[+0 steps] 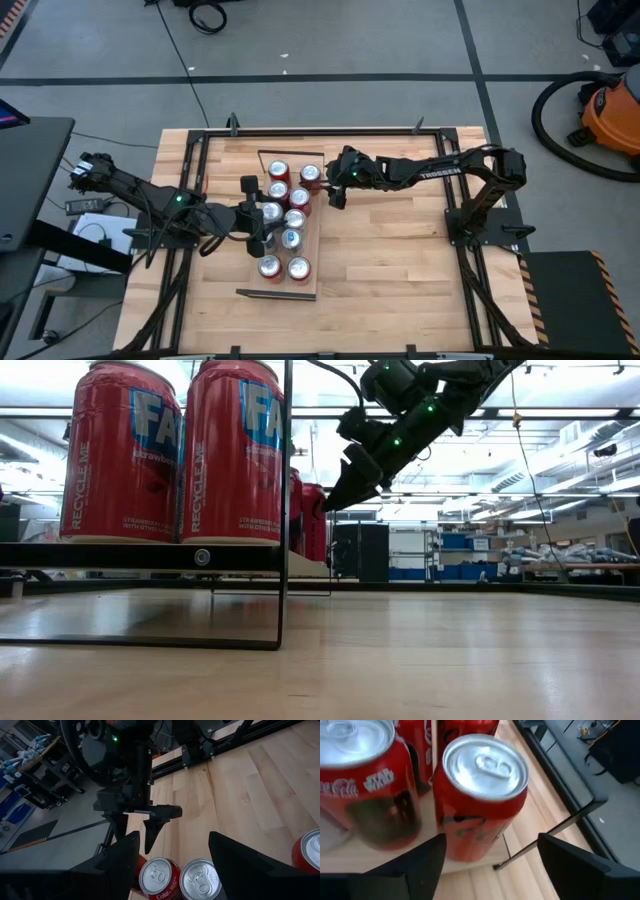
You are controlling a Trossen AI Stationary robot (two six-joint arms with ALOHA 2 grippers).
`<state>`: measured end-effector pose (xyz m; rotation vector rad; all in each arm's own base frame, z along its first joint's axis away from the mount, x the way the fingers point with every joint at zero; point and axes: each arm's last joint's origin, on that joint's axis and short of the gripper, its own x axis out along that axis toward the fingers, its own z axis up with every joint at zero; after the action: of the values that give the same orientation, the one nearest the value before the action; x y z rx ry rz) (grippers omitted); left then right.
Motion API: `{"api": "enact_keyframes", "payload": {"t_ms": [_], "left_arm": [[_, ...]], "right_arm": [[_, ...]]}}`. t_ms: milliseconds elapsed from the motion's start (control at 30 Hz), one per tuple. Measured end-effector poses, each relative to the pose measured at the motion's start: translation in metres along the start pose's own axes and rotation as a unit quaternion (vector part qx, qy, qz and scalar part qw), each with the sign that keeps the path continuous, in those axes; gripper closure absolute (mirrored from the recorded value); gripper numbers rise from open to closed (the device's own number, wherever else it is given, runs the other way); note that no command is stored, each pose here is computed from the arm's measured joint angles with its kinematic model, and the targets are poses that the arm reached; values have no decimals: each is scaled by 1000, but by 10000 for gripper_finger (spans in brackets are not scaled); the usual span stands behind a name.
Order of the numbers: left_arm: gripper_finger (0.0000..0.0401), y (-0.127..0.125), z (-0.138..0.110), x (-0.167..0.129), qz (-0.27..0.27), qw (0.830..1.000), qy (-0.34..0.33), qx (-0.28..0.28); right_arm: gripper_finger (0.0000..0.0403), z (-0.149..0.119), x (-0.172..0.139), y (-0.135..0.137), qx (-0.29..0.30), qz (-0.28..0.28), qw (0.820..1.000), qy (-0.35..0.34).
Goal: Place canned beverage on shelf
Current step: Put the red black soda can on the shelf aligned with the red black soda can
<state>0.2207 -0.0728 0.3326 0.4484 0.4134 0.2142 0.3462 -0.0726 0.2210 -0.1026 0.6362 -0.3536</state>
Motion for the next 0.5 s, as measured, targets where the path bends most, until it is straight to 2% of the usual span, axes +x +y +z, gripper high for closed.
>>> {"api": "enact_keyframes", "payload": {"t_ms": [500], "left_arm": [[152, 0, 1, 0, 1, 1000, -2, -1]], "right_arm": [[241, -10, 5, 4, 18, 24, 999, -44]]}}
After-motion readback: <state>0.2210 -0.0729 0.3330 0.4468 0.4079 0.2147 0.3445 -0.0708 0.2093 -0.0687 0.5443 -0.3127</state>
